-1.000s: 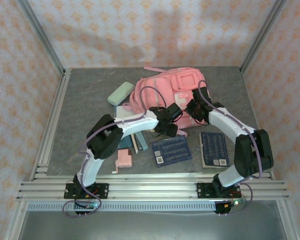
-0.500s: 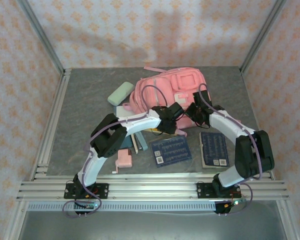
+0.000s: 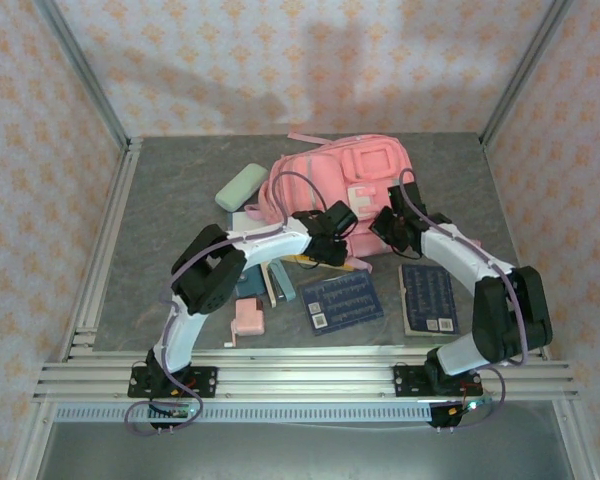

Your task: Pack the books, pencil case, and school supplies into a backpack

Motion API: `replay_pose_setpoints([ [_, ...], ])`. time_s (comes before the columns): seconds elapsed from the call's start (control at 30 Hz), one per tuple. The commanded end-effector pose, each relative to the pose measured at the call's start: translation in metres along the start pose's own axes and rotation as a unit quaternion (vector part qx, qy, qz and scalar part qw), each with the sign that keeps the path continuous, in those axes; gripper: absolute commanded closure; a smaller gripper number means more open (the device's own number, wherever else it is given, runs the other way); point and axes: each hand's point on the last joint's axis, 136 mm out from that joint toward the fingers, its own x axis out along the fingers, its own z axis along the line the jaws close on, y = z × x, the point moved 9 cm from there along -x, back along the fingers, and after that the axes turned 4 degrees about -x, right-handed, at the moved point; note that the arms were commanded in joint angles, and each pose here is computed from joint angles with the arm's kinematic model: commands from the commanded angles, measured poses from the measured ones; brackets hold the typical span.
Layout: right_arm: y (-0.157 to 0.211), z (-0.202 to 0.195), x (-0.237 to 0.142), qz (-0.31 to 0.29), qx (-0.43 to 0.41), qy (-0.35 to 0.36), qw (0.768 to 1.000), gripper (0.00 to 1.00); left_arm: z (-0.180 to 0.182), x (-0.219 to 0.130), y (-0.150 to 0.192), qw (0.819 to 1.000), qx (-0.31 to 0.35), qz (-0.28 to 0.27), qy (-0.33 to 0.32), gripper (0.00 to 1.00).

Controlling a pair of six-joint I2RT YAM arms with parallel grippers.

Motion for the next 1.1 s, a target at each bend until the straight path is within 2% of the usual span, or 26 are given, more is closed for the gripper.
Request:
replay_pose_setpoints([
  [0.0,0.002,-0.003,-0.005,-0.002,-0.006,-0.002,1.0,0.9,0.016,-0.001,0.004,1.0,-0.016,0.013,-0.006,0.75],
  [0.3,0.006,-0.004,-0.002,0.007,-0.006,-0.009,1.0,0.92,0.017,0.0,0.003,1.0,-0.022,0.014,0.005,0.8],
  [0.53,0.008,-0.005,0.0,0.016,-0.009,-0.011,1.0,0.9,0.018,-0.016,0.0,0.999,-0.027,-0.001,0.028,0.68],
  [0.9,0.013,-0.008,0.004,0.026,-0.009,-0.017,0.999,0.92,0.027,-0.01,0.0,0.999,-0.043,0.002,0.03,0.74],
  [1.07,0.015,-0.009,0.005,0.03,-0.012,-0.016,0.999,0.92,0.023,-0.023,-0.004,0.998,-0.04,-0.013,0.052,0.75],
])
